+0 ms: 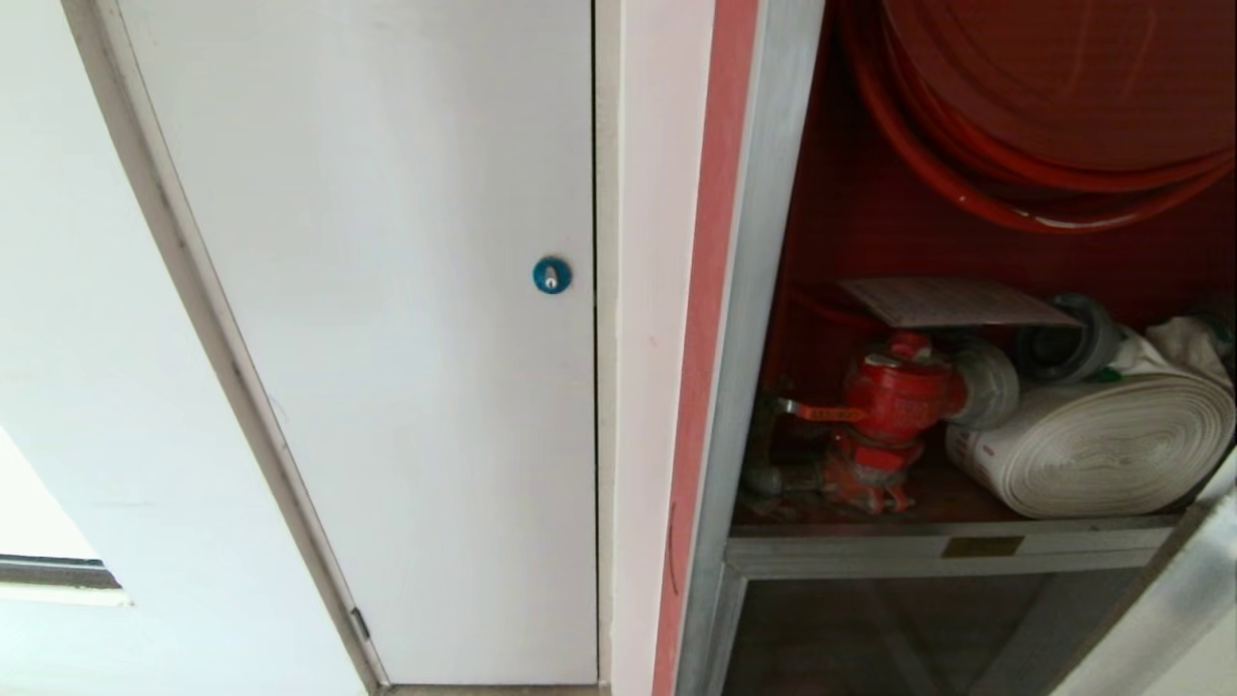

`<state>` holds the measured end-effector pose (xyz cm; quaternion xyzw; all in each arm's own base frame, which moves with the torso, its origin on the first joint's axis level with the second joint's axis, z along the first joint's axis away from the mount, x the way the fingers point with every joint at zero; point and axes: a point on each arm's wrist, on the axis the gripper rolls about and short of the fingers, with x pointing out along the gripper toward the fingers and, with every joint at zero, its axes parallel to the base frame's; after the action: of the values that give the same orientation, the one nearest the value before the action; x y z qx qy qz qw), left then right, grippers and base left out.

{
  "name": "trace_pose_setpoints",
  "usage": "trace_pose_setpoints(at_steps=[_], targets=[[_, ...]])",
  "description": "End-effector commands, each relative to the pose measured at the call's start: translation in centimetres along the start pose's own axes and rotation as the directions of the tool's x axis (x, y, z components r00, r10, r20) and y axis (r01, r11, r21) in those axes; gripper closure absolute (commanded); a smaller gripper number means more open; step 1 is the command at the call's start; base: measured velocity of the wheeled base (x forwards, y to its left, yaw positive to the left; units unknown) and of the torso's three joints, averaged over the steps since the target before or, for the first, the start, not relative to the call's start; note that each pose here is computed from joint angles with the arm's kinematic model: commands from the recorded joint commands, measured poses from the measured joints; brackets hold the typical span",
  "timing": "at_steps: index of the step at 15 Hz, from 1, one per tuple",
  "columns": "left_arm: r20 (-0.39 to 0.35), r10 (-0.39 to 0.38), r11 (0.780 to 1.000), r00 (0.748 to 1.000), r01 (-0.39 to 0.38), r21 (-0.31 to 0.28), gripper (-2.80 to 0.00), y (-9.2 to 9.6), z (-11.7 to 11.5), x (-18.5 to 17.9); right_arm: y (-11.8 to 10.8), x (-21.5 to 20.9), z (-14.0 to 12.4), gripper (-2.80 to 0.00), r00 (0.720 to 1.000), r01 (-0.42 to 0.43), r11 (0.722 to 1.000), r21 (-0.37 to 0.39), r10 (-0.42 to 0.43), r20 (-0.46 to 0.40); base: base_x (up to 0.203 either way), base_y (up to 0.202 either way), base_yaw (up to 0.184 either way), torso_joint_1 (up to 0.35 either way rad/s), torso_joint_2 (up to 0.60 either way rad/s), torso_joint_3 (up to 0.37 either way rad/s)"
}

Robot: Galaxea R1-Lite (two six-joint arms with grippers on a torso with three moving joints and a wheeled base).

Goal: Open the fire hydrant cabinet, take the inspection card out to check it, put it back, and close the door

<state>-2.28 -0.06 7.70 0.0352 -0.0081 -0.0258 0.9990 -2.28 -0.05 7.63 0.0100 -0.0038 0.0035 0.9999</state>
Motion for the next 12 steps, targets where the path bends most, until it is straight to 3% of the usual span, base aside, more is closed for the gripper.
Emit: trace_pose_setpoints(at_steps=[1, 12], targets=[[-0.011, -0.001, 1.0, 1.0, 0.001, 0.001, 0.0, -0.02, -0.34, 0.08, 0.0, 0.02, -0.04, 0.0, 1.0, -0.001, 1.0, 0.0, 0.001, -0.003, -0.196, 0.0, 0.0, -0.001, 0.0, 0.002], [-0.011, -0.001, 1.0, 1.0, 0.001, -0.017, 0.0, -0.02, -0.34, 0.08, 0.0, 0.03, -0.08, 0.0, 1.0, -0.001, 1.0, 0.0, 0.001, -0.005, -0.196, 0.0, 0.0, 0.002, 0.0, 0.001]])
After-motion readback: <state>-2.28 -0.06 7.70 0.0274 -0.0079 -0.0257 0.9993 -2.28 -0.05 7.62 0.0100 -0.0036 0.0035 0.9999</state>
